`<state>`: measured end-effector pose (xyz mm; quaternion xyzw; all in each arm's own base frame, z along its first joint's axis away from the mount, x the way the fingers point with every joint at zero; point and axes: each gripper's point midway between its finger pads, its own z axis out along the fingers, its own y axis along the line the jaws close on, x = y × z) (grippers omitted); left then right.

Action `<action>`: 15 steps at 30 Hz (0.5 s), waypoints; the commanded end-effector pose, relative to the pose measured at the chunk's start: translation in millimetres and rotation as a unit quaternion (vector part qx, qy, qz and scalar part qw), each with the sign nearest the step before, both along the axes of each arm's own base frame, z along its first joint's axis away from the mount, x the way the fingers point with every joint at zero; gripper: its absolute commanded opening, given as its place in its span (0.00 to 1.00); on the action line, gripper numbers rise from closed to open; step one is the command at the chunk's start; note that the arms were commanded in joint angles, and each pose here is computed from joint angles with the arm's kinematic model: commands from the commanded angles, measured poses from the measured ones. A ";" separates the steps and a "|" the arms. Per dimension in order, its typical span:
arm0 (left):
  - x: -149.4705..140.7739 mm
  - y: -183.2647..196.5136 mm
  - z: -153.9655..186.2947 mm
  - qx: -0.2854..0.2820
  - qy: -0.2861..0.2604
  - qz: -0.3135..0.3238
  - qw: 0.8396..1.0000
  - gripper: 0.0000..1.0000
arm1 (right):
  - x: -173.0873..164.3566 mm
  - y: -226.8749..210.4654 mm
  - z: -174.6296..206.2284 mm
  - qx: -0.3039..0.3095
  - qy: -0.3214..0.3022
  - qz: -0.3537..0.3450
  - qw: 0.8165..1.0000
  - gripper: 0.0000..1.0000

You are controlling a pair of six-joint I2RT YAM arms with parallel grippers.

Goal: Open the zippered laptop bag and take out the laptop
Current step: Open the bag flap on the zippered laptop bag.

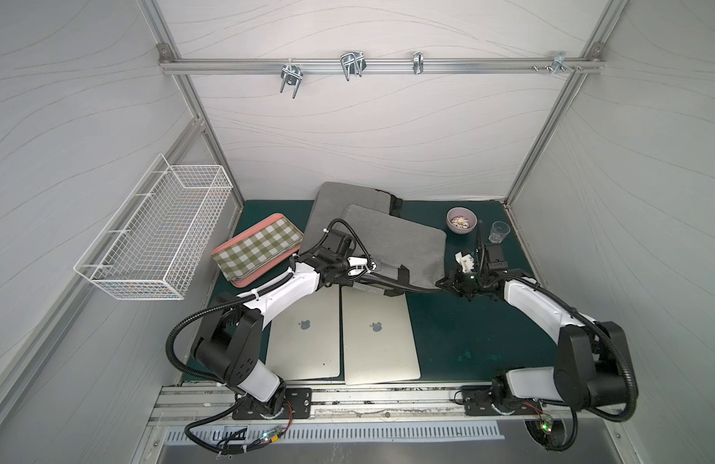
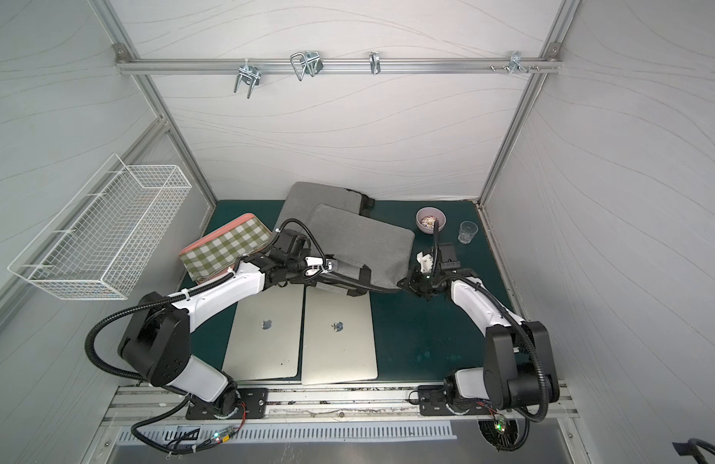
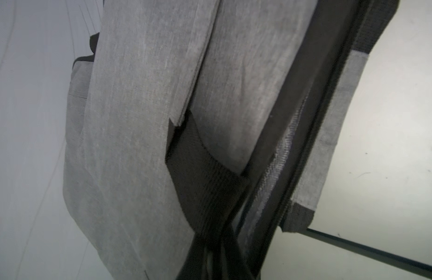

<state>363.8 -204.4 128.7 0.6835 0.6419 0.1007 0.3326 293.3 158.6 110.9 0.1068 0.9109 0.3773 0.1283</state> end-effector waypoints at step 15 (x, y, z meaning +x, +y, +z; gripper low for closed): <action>-2.9 2.8 92.5 -0.196 0.014 0.191 0.962 0.00 | 106.8 21.1 47.1 0.002 -0.132 0.042 0.990 0.00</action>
